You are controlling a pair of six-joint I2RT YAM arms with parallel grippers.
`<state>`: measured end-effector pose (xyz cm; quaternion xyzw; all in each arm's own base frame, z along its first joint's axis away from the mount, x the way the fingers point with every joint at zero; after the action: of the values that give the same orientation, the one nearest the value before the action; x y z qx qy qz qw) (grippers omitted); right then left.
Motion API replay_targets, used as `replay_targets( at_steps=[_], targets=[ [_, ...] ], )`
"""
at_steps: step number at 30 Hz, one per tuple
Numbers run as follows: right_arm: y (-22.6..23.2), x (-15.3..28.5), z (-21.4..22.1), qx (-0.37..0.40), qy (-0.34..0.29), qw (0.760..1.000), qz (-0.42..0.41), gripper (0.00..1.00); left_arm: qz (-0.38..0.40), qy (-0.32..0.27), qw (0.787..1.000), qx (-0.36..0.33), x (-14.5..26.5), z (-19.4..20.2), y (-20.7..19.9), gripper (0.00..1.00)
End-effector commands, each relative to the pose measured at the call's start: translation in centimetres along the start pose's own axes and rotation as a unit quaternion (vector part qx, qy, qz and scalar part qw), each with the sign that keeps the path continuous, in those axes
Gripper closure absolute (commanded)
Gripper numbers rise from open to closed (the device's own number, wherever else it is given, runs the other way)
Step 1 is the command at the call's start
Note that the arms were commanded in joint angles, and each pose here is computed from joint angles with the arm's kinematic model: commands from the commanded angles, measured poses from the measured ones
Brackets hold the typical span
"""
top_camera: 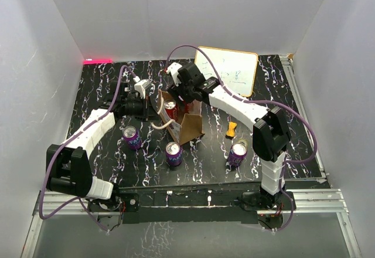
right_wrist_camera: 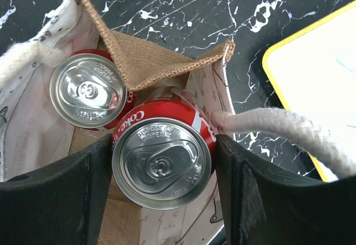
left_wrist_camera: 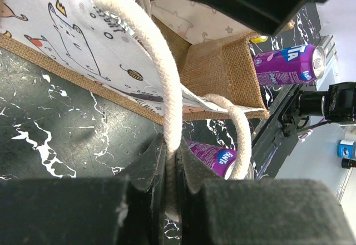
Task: Place the beverage into the canvas bag
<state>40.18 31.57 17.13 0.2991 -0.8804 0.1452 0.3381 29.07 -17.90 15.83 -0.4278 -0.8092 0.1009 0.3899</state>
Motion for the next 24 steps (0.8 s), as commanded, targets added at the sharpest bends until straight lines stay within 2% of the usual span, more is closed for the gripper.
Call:
replay_targets(
  at_steps=[1, 10, 24],
  targets=[
    [-1.5, 1.4, -6.5, -0.041, -0.105, 0.994, 0.008, 0.92, 0.001, -0.011, 1.000, -0.018, 0.7, -0.3, -0.4, 1.00],
    [-2.5, 1.1, -7.6, -0.075, -0.140, 0.987, 0.034, 0.92, 0.003, -0.003, 1.000, -0.016, 0.5, 0.0, -0.3, 1.00],
    [-3.1, -1.5, -6.1, -0.096, -0.130, 0.986, 0.049, 0.92, 0.011, 0.002, 1.000, -0.012, 0.4, 0.3, -0.4, 1.00]
  ],
)
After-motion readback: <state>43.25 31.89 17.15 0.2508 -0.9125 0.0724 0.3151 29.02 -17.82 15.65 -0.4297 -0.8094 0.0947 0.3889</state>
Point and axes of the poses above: each gripper's point midway between its finger pads, its own x axis back along the fingers, its own y axis along the line the jaws close on, z = x × y, the point moved 1 cm from there along x, back along the fingers, and after that the axes turned 9 degrees about -x, right-handed, at the moved point
